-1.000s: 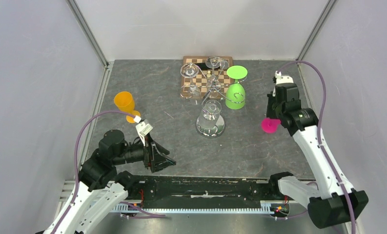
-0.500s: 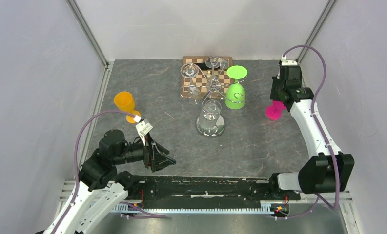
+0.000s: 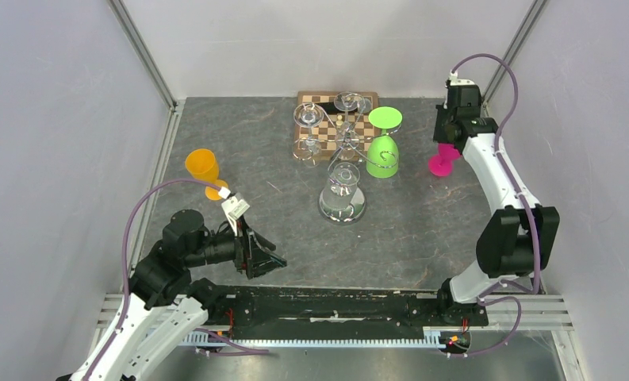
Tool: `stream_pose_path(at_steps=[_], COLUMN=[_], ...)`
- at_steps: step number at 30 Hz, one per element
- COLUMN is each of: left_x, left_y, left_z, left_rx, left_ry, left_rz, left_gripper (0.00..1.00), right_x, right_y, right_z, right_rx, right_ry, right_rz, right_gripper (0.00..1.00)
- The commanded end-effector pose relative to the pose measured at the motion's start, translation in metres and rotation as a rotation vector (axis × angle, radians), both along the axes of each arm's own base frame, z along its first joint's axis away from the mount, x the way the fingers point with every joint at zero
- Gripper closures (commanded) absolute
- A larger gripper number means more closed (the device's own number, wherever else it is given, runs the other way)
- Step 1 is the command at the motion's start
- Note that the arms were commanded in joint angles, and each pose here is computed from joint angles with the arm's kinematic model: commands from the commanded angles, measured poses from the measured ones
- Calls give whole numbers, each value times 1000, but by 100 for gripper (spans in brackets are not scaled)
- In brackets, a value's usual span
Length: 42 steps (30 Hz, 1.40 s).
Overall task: Take the wine glass off the wine glass rack
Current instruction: Place the wine glass at the center of the board.
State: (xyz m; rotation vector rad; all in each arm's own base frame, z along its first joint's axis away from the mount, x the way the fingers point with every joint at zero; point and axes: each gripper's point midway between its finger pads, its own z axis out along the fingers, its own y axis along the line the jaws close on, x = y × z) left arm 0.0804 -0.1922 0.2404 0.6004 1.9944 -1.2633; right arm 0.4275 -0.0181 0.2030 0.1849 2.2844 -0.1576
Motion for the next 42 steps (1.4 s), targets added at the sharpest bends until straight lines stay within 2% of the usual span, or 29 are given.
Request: stream_pose_path(at_steps=[1, 22, 29, 31, 34, 42], left_x=[7, 9, 8, 8, 8, 7], left_y=[-3, -4, -3, -3, -3, -3], left_z=[3, 0, 1, 0, 1, 2], left_rx=[-18, -5, -7, -6, -8, -11], left_ry=[0, 17, 15, 16, 13, 8], left_rz=[23, 24, 25, 24, 24, 25], left_gripper=[21, 21, 21, 21, 21, 21], right_x=[28, 52, 52, 52, 53, 46], right_y=[-2, 0, 0, -2, -4, -8], right_z=[26, -18, -19, -14, -1, 54], right_rx=[-7, -14, -16, -22, -29, -46], right_ry=[-87, -1, 7, -1, -22, -128], right_rz=[5, 23, 20, 14, 6, -5], right_gripper=[100, 100, 84, 74, 62, 46])
